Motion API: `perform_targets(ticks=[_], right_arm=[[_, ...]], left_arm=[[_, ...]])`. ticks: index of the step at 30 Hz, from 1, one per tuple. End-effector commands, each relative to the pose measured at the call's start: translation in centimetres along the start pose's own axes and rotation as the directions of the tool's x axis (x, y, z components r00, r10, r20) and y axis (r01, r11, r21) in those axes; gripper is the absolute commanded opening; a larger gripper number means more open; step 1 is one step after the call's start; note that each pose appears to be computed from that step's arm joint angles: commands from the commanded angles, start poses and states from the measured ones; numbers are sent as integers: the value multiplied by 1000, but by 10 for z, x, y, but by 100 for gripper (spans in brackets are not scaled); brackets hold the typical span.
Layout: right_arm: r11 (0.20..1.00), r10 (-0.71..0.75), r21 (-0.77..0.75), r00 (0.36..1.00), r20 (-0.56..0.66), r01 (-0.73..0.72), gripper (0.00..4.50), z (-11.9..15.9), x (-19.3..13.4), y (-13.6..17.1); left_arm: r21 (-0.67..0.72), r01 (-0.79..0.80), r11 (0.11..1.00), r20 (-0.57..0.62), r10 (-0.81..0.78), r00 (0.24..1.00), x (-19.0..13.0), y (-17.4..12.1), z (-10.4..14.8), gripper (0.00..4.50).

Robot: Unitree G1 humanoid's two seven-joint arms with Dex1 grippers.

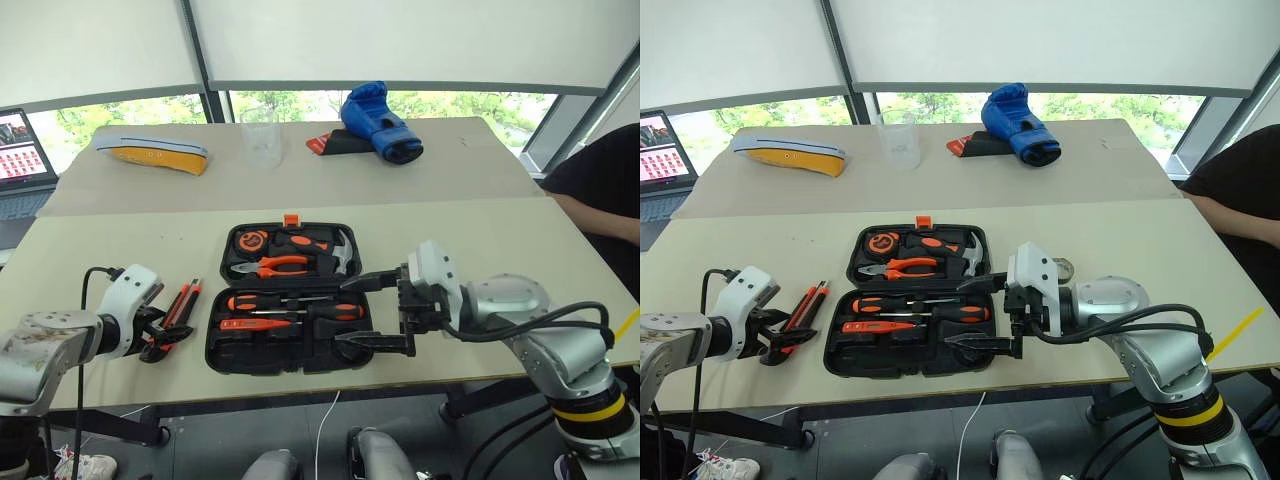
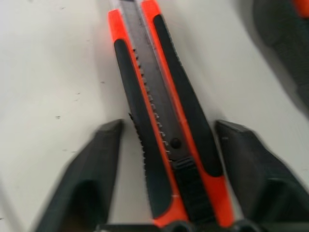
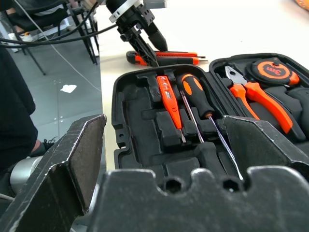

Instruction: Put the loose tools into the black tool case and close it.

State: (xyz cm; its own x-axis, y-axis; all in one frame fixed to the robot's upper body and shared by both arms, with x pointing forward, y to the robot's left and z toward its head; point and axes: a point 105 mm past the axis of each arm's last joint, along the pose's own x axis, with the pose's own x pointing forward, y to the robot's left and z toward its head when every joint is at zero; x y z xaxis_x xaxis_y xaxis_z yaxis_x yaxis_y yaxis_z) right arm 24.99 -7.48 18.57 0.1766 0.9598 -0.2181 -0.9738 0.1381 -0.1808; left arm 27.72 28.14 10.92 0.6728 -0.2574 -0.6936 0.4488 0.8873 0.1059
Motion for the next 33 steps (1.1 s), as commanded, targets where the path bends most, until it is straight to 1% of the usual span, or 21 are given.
perform_targets(ticks=[1,2,5,7,8,10,11,12,13,15,17,18,19,21,23,25,29,33], right_arm=[[999,-27,-43,1000,13,27,450,10,-8,0],[999,-31,-40,999,10,32,450,10,-9,0],[999,-42,-18,999,3,42,450,8,-14,1],[999,-31,11,1000,-4,31,450,7,-18,4],[1000,-21,22,1000,-12,21,450,7,-20,7],[999,-11,33,1000,-26,12,450,6,-24,12],[999,-10,35,999,-30,11,450,6,-26,13],[999,-15,37,999,-36,16,450,6,-27,13],[999,-37,34,998,-49,38,450,4,-31,13],[997,-65,32,996,-68,67,450,1,-35,13],[997,-69,31,995,-78,71,450,0,-36,16],[997,-70,30,994,-80,72,450,0,-36,18],[997,-72,29,994,-80,74,450,0,-36,20],[996,-78,29,994,-77,81,450,2,-35,22],[995,-94,31,993,-74,96,450,3,-36,23],[993,-111,33,991,-74,113,450,2,-37,23],[990,-133,38,988,-73,136,450,1,-38,25],[987,-153,39,986,-70,156,450,0,-37,25]], left_arm=[[13,9,1000,16,-9,1000,-2,2,5,163],[23,7,1000,37,-8,999,-3,3,10,162],[106,74,992,191,-93,977,-14,-2,44,162],[209,146,967,287,-203,936,-27,-14,68,162],[294,176,939,326,-271,906,-35,-23,81,162],[426,215,879,343,-377,860,-46,-37,95,162],[459,227,859,339,-406,848,-48,-41,98,162],[497,254,830,327,-451,831,-50,-47,101,162],[568,300,767,274,-520,809,-47,-62,106,162],[655,381,652,166,-617,769,-40,-85,107,162],[698,490,522,38,-711,702,-36,-109,97,162],[703,535,469,-19,-739,673,-31,-119,92,162],[700,566,435,-59,-755,653,-26,-125,88,162],[687,608,398,-120,-763,635,-18,-131,84,162],[682,632,369,-179,-753,633,-12,-133,79,162],[661,650,374,-223,-730,647,-5,-131,73,162],[631,656,413,-243,-699,673,6,-129,68,162],[659,655,370,-257,-708,658,8,-135,65,162]])
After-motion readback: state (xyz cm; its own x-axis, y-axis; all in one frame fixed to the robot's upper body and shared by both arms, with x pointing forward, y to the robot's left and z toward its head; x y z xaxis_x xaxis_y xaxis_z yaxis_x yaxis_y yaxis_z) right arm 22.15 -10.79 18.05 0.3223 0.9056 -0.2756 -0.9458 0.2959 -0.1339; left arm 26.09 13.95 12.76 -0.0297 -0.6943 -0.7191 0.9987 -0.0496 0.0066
